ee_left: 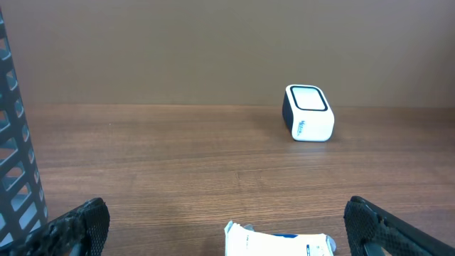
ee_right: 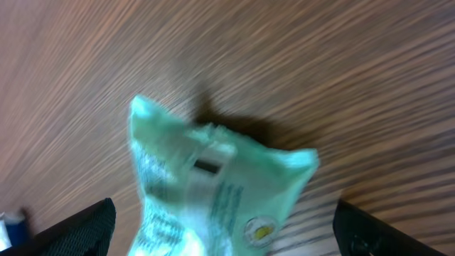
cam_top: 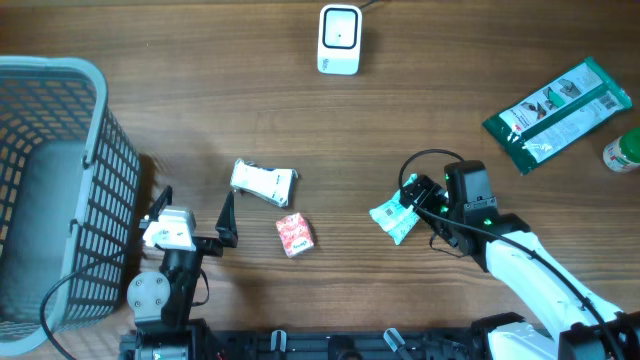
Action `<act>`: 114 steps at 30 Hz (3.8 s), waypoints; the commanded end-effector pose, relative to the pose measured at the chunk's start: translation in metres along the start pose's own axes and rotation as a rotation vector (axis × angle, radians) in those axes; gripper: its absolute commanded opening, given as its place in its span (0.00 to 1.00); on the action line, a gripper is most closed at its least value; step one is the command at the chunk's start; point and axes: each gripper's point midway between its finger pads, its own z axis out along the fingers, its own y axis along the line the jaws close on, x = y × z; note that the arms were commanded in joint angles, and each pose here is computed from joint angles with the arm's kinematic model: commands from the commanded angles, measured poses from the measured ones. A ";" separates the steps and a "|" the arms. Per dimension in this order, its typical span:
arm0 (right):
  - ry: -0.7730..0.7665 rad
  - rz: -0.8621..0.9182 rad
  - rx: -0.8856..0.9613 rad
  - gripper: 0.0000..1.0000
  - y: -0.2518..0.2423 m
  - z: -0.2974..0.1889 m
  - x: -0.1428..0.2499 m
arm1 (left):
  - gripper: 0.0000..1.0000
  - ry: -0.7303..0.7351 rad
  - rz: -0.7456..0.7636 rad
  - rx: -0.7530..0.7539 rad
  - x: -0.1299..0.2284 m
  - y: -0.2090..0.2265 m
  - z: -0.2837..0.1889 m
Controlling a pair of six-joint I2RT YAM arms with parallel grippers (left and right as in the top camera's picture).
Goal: Scan the item barcode
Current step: 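Reach the right gripper to the light-blue wipes packet and grasp it, then lift the wipes packet and raise it to the scanner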
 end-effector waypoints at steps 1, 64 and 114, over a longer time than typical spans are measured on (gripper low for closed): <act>-0.038 0.026 0.229 0.99 -0.058 0.008 0.005 | 1.00 0.005 -0.011 -0.010 0.002 0.002 0.000; -1.125 -0.865 -0.075 0.05 0.256 -0.125 -0.184 | 1.00 0.005 -0.011 -0.010 0.002 0.002 0.000; -1.098 -2.220 0.543 0.04 0.364 0.160 -0.109 | 1.00 0.005 -0.011 -0.010 0.002 0.002 0.000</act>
